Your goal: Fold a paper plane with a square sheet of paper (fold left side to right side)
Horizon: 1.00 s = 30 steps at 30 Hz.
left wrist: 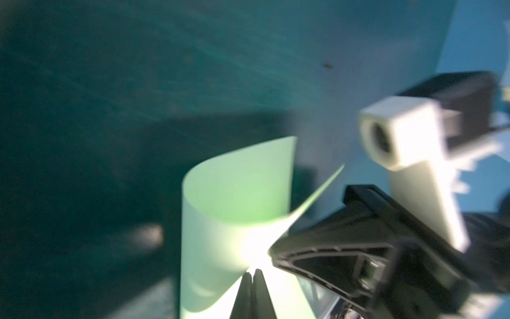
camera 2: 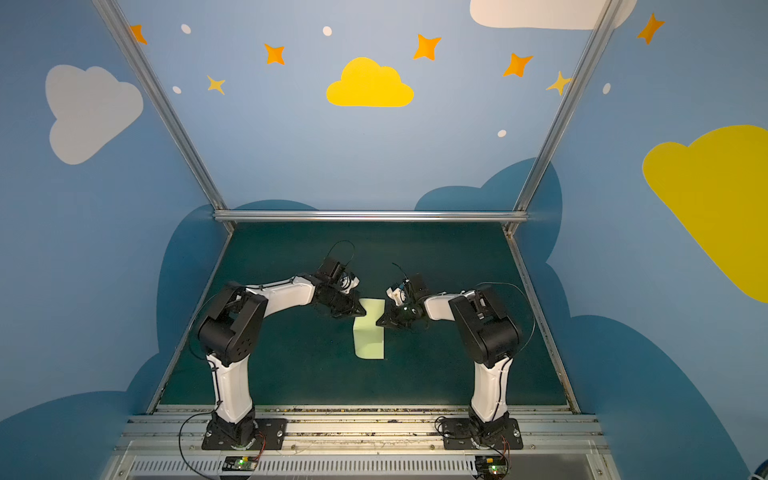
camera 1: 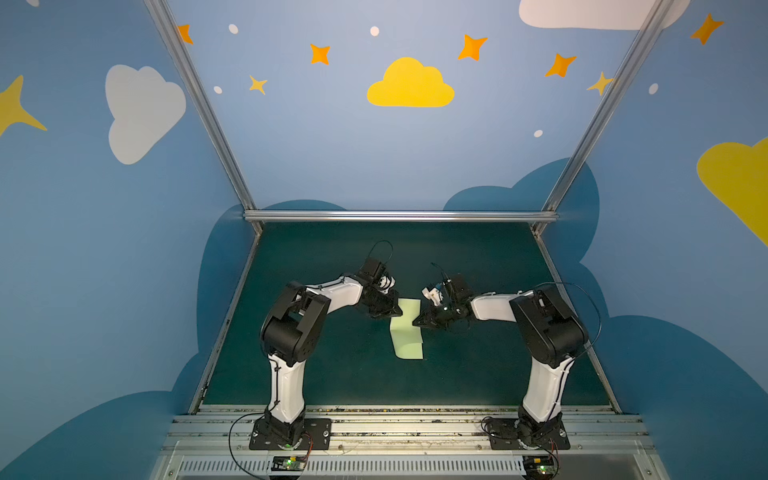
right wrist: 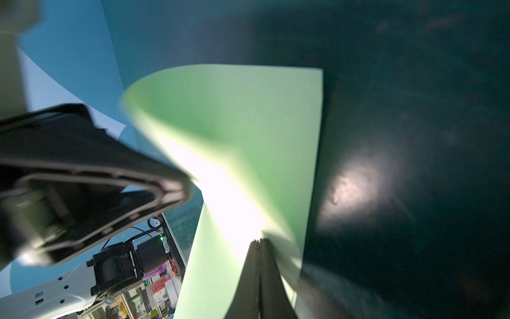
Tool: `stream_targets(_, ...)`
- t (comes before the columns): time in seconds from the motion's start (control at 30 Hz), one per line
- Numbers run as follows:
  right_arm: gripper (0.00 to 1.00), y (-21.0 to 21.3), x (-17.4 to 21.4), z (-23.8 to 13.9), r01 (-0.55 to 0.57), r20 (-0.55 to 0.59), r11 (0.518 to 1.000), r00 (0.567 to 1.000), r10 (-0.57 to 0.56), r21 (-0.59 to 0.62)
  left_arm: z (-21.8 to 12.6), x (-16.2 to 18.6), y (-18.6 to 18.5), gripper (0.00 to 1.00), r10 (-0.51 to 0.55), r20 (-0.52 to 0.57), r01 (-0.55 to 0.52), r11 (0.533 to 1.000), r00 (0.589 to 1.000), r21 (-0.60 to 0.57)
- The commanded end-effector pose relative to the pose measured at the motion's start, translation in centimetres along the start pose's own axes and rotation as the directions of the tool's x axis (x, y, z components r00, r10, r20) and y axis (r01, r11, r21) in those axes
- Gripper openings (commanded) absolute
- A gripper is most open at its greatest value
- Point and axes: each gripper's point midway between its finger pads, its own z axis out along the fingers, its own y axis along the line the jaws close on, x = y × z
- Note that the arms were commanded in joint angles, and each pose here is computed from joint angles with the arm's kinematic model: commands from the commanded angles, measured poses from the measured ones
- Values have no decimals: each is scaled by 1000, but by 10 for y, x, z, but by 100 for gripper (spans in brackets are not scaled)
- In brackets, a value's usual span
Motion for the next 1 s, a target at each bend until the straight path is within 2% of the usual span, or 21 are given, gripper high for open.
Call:
stream_targets(0.0, 0, -80, 42, 13, -123, -64, 956, 987, 145, 266, 1, -10, 20, 4, -35, 24, 36, 999, 999, -23)
stream_targets(0.17, 0, -80, 43, 12, -122, -63, 955, 988, 144, 269, -6, -5, 58, 4, -110, 68, 115, 991, 992, -70)
stream_targets(0.3, 0, -82, 45, 11, -124, -64, 955, 987, 146, 270, -23, -6, 69, 4, -141, 113, 149, 987, 983, -63)
stream_targets(0.57, 0, -85, 46, 13, -131, -66, 954, 986, 154, 271, -55, -18, 13, 4, -10, 155, 8, 1000, 988, 18)
stream_targets(0.77, 0, -87, 48, 13, -135, -67, 951, 985, 159, 277, -34, -28, -13, 4, 30, 115, -35, 998, 993, 43)
stream_targets(0.97, 0, -87, 49, 11, -135, -68, 950, 985, 160, 283, -17, -43, -6, 4, 17, 105, -19, 1000, 994, 23)
